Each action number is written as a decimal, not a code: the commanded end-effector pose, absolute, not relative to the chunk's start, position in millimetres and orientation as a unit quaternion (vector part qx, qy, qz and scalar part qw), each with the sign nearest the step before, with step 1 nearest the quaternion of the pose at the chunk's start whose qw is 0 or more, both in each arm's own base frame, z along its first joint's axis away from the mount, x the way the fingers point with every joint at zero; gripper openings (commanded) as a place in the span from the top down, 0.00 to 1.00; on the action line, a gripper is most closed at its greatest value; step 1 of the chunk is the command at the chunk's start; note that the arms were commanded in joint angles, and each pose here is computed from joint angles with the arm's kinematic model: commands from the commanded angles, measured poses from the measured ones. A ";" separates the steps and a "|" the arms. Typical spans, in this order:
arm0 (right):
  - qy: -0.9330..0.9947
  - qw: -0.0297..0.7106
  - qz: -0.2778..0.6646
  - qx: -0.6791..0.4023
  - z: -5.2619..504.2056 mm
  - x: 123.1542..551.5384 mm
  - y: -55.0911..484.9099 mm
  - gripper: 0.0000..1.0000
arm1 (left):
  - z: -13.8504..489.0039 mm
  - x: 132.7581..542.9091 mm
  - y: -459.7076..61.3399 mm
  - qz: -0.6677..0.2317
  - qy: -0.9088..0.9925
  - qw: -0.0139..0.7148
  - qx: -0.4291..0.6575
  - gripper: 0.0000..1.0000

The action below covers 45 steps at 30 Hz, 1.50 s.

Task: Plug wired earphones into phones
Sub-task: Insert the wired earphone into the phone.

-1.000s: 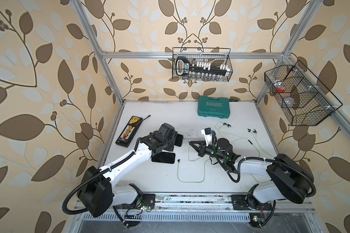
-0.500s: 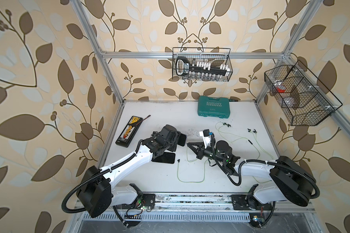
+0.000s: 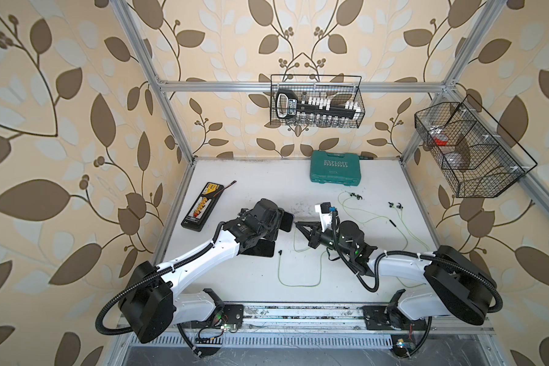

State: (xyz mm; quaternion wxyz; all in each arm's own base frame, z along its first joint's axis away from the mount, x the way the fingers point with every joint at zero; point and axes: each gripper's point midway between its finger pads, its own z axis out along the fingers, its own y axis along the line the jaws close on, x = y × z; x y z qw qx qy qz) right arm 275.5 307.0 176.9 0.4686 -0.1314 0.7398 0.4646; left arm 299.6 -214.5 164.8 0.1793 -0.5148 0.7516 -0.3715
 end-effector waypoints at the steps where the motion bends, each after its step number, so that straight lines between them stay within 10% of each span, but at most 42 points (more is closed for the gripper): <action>1: 0.744 0.466 0.461 -0.133 171.7 275.3 308.3 1.00 | 193.1 306.3 -212.2 -0.409 0.722 0.210 -0.517 0.37; 45: 0.743 0.464 0.462 -0.140 173.1 273.0 313.9 1.00 | 181.3 303.5 -222.1 -0.406 0.726 0.197 -0.520 0.38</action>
